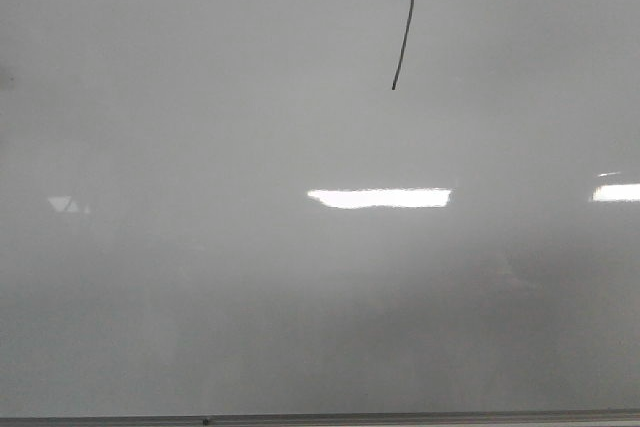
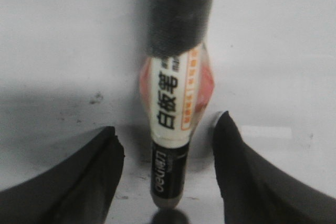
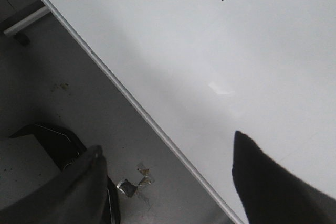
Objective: Write number 7 on whiteboard
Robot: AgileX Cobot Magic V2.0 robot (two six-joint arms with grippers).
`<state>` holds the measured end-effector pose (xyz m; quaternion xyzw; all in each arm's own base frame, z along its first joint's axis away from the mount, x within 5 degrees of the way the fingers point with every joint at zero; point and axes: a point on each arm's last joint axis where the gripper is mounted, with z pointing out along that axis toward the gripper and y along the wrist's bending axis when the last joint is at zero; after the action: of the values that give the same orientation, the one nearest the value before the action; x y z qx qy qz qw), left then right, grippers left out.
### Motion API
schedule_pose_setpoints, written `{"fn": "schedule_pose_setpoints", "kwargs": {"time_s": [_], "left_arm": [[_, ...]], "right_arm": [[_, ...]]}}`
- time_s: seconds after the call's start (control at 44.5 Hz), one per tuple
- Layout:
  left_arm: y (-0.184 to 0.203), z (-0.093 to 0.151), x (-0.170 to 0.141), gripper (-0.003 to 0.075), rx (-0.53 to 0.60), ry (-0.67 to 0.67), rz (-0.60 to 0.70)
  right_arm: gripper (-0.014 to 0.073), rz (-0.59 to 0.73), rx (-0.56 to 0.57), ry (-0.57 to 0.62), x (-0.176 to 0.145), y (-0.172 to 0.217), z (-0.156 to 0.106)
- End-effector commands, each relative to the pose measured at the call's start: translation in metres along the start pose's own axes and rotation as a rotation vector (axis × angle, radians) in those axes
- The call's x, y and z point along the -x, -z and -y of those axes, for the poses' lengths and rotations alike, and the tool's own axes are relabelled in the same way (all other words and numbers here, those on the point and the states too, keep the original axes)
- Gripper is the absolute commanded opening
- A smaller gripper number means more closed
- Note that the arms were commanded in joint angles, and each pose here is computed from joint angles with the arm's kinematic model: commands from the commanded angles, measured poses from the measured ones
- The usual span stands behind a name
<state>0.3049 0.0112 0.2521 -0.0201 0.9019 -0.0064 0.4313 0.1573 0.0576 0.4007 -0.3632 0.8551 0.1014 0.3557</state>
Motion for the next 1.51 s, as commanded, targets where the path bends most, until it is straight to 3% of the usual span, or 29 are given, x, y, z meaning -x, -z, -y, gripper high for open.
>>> {"fn": "schedule_pose_setpoints", "kwargs": {"time_s": [0.0,0.202,0.315,0.607,0.787,0.922,1.035,1.26,1.372,1.485], "left_arm": [[0.024,0.000,0.024,0.0408,0.005,-0.012,0.114],[0.075,0.005,0.042,0.0408,-0.017,-0.045,0.112],[0.111,0.008,0.046,0.0408,-0.038,-0.040,0.128],[0.196,0.019,0.026,0.0408,-0.128,-0.051,0.226],[0.235,0.034,-0.004,0.0408,-0.228,-0.173,0.262],[0.254,0.032,-0.030,0.0408,-0.236,-0.213,0.235],[0.266,0.025,-0.046,0.0408,-0.202,-0.158,0.265],[0.271,0.022,-0.057,0.0408,-0.188,-0.129,0.278],[0.271,0.022,-0.057,0.0374,-0.190,-0.128,0.278],[0.271,0.023,-0.057,0.0233,-0.201,-0.120,0.280]], "right_arm": [[0.0530,0.068,-0.085,-0.064,0.007,0.013,0.005],[0.0530,0.060,-0.250,-0.334,-0.008,0.035,0.007],[0.0530,0.096,-0.311,-0.405,-0.018,0.052,0.000],[0.0530,0.210,-0.352,-0.393,-0.051,0.076,-0.030],[0.0530,0.203,-0.364,-0.390,-0.076,0.070,-0.041],[0.0530,0.217,-0.368,-0.396,-0.091,0.069,-0.049],[0.0530,0.229,-0.386,-0.418,-0.099,0.069,-0.052],[0.0524,0.221,-0.414,-0.410,-0.102,0.070,-0.051],[0.0421,0.222,-0.411,-0.413,-0.102,0.070,-0.051],[0.0209,0.223,-0.410,-0.413,-0.102,0.070,-0.051]]}}
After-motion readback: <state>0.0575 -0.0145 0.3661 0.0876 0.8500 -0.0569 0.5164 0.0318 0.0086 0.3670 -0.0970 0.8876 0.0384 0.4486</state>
